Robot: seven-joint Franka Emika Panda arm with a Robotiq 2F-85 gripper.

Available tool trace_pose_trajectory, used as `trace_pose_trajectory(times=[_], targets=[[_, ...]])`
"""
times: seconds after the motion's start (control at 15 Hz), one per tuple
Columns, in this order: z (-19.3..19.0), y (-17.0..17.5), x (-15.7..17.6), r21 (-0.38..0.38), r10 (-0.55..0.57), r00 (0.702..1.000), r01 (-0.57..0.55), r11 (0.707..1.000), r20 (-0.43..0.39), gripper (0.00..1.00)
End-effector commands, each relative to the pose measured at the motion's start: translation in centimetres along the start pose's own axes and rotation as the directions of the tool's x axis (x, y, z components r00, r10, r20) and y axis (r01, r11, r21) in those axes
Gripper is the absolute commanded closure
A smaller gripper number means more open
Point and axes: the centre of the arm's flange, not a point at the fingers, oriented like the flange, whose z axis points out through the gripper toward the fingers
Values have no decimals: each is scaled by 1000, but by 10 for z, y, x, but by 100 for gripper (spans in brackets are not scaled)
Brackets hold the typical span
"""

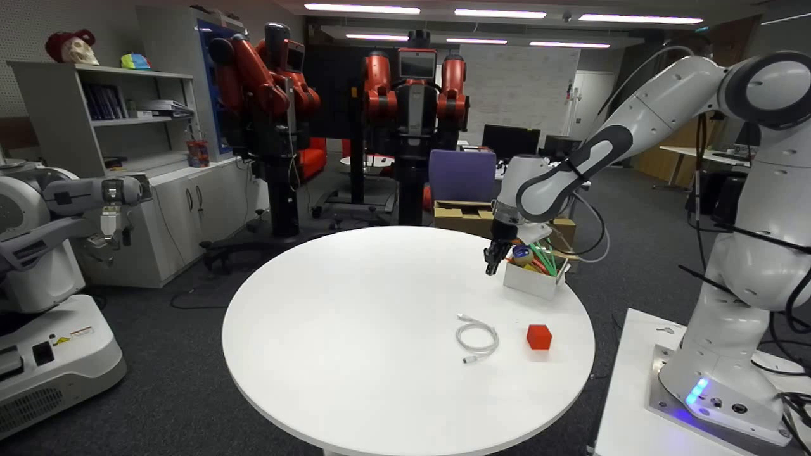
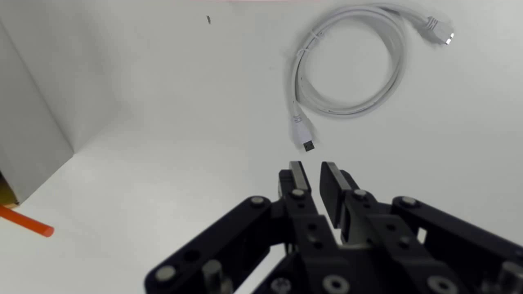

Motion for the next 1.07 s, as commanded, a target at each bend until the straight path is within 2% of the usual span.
trace_pose_trajectory(times=[0.0,0.2,0.27,0.33,0.53,0.8,1.0], targets=[[-2,10,-15,-21,3,1000,-3,1000,21,95],[30,7,-22,-66,-27,997,33,997,78,95],[42,5,-24,-72,-39,995,46,996,96,66],[55,4,-27,-70,-53,991,61,996,124,54],[95,0,-27,-70,-54,982,67,995,179,33],[123,-1,-24,-66,-39,974,55,996,222,3],[136,-4,-19,-69,-40,972,58,996,233,0]])
